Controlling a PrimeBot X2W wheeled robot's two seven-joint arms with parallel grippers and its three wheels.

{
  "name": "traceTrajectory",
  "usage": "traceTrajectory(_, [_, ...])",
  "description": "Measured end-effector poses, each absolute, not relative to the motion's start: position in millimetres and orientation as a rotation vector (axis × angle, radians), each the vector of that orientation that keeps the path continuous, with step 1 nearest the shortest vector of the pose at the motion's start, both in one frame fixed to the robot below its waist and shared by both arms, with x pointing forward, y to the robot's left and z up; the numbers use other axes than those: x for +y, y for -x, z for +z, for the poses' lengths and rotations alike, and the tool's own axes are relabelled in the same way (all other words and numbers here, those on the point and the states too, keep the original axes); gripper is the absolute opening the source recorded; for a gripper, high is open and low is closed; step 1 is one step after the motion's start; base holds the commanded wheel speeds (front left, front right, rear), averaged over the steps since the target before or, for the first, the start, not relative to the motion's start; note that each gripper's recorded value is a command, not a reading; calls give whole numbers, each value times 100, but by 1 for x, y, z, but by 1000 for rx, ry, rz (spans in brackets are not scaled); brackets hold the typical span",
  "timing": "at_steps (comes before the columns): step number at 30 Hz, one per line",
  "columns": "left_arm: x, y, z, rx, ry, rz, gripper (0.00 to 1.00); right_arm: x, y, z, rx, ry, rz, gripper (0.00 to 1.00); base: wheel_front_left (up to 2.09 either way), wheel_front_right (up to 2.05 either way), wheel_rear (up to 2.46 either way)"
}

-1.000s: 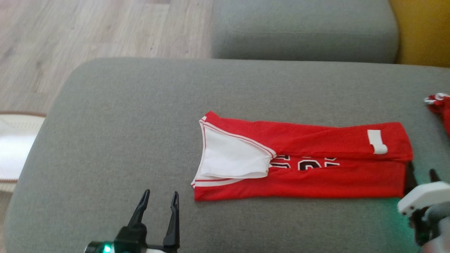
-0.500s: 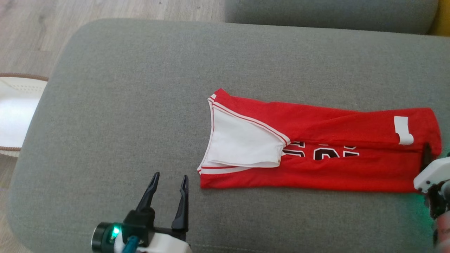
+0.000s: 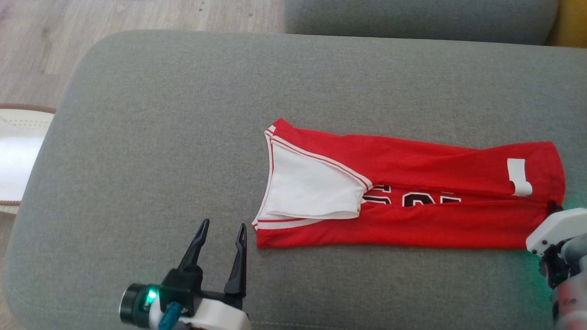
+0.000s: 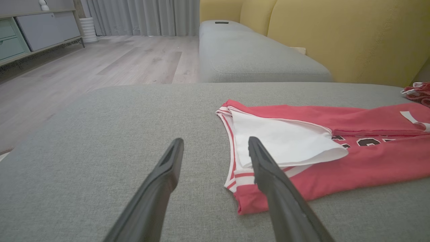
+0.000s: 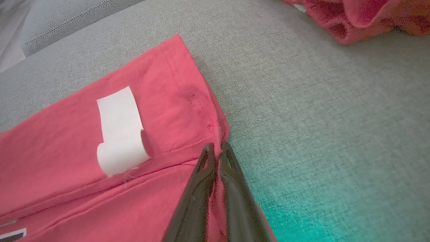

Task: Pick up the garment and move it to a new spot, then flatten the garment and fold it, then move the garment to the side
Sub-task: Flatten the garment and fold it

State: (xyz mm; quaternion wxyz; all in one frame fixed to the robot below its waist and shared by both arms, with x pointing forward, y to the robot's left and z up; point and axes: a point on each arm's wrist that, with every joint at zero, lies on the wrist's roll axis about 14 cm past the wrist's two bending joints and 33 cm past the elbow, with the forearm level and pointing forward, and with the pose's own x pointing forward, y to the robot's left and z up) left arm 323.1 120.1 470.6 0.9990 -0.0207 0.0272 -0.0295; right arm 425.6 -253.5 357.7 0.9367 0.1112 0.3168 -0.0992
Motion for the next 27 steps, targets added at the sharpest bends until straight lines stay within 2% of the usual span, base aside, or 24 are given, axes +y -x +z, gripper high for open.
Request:
traceTrajectory(9, [121,-324,471,50,38,-59,100,-263,-430,368,596,-156,-191,0,0,0,0])
traceTrajectory(18, [119,-324,481,17,37,-77,100,-315,-437,414,475,-57,-252,0,0,0,0])
traceTrajectory(27, [119,-317,493,-29,40,-84,100,-246,-466,479,248,-129,-91,0,0,0,0])
